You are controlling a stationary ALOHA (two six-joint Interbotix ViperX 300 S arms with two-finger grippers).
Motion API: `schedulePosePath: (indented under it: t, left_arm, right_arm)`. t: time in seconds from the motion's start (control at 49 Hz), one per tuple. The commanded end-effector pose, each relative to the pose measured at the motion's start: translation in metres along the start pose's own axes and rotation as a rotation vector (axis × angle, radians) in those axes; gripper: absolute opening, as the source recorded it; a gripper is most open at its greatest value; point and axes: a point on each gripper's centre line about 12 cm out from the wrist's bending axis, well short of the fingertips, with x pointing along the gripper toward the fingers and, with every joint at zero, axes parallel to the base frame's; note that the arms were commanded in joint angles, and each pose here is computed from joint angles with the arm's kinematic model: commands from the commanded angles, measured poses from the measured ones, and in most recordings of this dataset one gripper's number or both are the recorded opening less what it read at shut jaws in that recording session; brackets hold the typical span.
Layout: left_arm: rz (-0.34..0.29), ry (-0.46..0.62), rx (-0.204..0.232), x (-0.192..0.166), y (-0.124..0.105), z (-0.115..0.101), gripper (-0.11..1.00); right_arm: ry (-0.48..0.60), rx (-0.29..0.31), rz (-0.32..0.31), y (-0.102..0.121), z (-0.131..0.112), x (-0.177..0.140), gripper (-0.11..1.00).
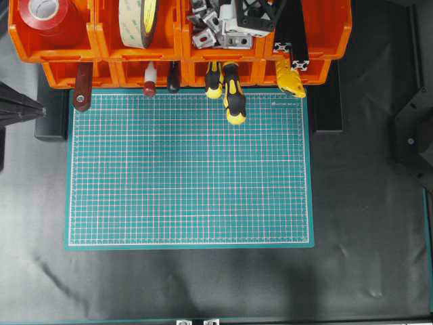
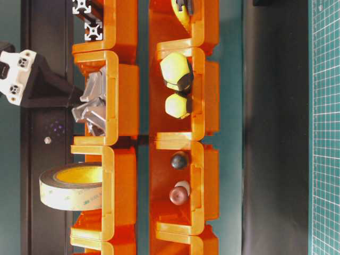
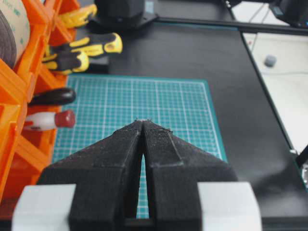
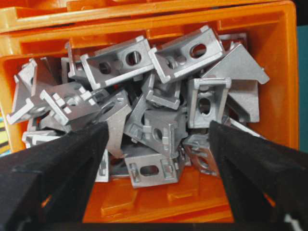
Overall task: Pick corner brachets from container rack with right arm.
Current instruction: 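Lower the open right gripper into the bracket bin, then close the right gripper on one silver corner bracket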
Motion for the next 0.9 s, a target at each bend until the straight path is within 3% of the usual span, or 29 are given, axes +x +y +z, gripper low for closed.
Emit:
schedulePosePath:
  t: [0.0,0.326,0.388,0.53,0.877]
  left_arm:
    - [-0.003,-0.02,-0.001,0.0,-0.001,0.008,0.0]
    - [0.001,-0.015,-0.002,0.0,0.0,0.007,0.0]
    - [0.0,-0.019,-0.002,0.0,0.0,0.007,0.0]
    - [0.001,-0.015,-0.002,0.0,0.0,0.007,0.0]
    - [0.005,-0.016,-0.003,0.0,0.001,0.007,0.0]
  right_arm:
    - [0.02,0.004,-0.011,-0.008,-0.004,0.0,0.78]
    - [0.024,0.005,-0.011,-0.009,-0.004,0.001,0.65]
    - [0.028,0.004,-0.01,-0.008,-0.004,0.001,0.55]
    - [0.019,-0.004,-0.008,-0.004,-0.003,-0.001,0.21]
    - [-0.055,-0.002,-0.018,-0.003,0.007,-0.022,0.21]
